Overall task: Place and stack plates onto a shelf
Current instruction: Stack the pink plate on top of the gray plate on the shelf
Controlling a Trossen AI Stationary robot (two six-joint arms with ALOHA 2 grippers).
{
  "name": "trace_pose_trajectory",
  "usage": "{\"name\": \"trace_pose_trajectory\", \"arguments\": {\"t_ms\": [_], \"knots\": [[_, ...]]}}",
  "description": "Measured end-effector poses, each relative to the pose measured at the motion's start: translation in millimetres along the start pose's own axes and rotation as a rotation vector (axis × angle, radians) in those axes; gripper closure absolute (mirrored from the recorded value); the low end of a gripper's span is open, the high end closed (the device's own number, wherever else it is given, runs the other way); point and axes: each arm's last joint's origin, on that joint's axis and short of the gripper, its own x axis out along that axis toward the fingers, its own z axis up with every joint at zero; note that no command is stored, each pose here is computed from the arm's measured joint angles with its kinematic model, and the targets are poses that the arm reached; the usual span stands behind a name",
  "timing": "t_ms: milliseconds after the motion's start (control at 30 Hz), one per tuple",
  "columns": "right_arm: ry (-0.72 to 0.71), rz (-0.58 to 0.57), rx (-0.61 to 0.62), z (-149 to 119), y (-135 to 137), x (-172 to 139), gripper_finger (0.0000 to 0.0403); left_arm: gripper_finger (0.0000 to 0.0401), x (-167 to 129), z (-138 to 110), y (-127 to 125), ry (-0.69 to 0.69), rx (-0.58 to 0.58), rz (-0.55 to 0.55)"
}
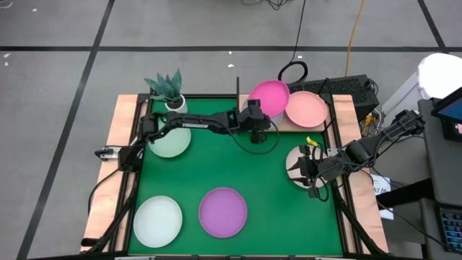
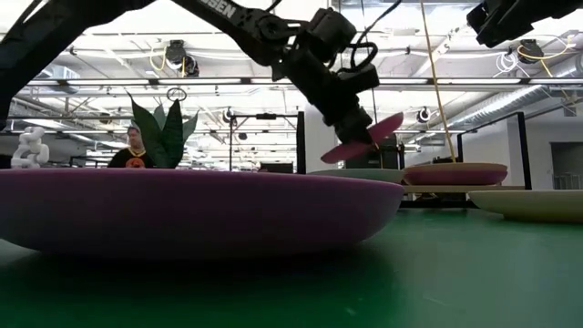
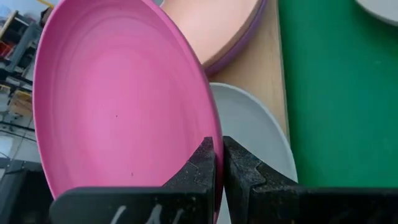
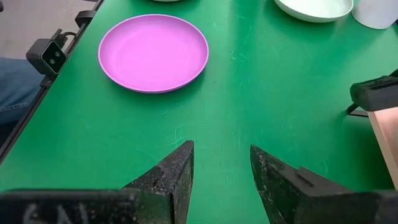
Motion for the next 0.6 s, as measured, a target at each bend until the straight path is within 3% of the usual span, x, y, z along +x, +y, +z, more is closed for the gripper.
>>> {"name": "trace_pose_trajectory", "arguments": {"t_ms": [433,600], "knots": [[0.003,0.001,0.009,-0.3,0.0,0.0,0.0261,0.0389,-1.8,-9.3,-8.4,0.1,0.019,-0.079],[0.003,0.001,0.009,-0.3,0.0,0.0,0.0261,0.0389,-3.8,-10.2,-14.4,0.124,0.103,-0.112]]}}
